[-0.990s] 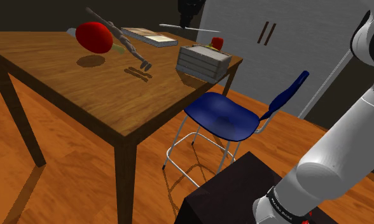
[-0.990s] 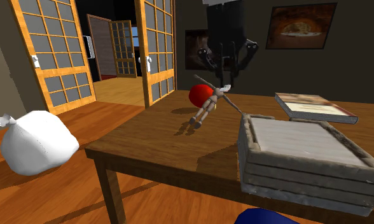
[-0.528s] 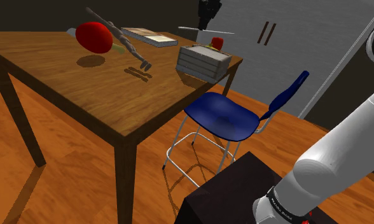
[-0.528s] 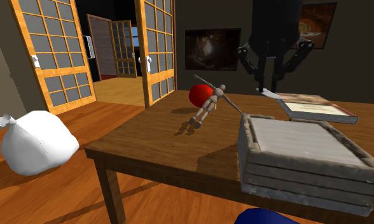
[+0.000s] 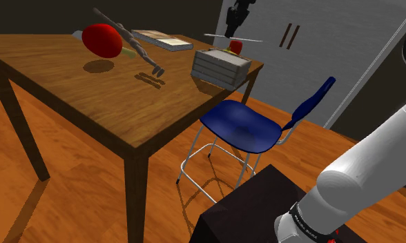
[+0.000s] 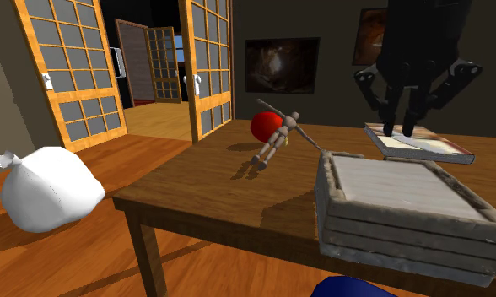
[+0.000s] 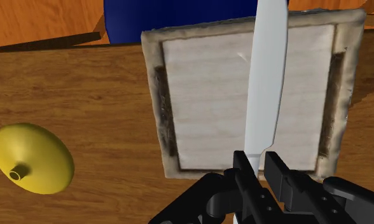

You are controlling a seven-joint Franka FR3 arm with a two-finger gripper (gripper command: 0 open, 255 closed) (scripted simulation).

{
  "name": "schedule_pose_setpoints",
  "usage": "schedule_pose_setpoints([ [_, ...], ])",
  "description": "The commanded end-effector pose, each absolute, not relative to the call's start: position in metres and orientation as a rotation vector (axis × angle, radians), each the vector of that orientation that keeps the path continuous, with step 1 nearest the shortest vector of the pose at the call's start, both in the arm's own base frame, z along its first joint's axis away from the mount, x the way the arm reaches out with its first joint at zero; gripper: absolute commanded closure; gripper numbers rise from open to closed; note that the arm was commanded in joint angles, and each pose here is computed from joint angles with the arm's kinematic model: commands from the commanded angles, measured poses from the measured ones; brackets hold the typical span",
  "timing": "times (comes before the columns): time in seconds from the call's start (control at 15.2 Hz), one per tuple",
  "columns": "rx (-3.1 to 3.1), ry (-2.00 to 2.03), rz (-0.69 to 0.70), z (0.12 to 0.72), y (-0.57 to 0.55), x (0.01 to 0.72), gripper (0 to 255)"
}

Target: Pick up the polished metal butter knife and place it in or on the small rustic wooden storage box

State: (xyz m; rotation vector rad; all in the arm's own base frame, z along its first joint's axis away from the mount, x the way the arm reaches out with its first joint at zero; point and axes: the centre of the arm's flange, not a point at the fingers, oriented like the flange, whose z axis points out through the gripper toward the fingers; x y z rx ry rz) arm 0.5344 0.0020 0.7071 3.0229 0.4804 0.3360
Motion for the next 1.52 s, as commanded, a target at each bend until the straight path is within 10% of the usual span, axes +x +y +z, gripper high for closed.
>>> schedule_pose_setpoints([
  [0.0, 3.023, 0.481, 0.337, 0.696, 0.0, 0.534, 255],
  [1.19, 3.023, 0.481, 0.337, 0.642, 0.0, 0.534, 255],
  [1.25, 3.023, 0.481, 0.337, 0.642, 0.0, 0.534, 0],
  [1.45, 3.023, 0.481, 0.337, 0.641, 0.0, 0.534, 0],
])
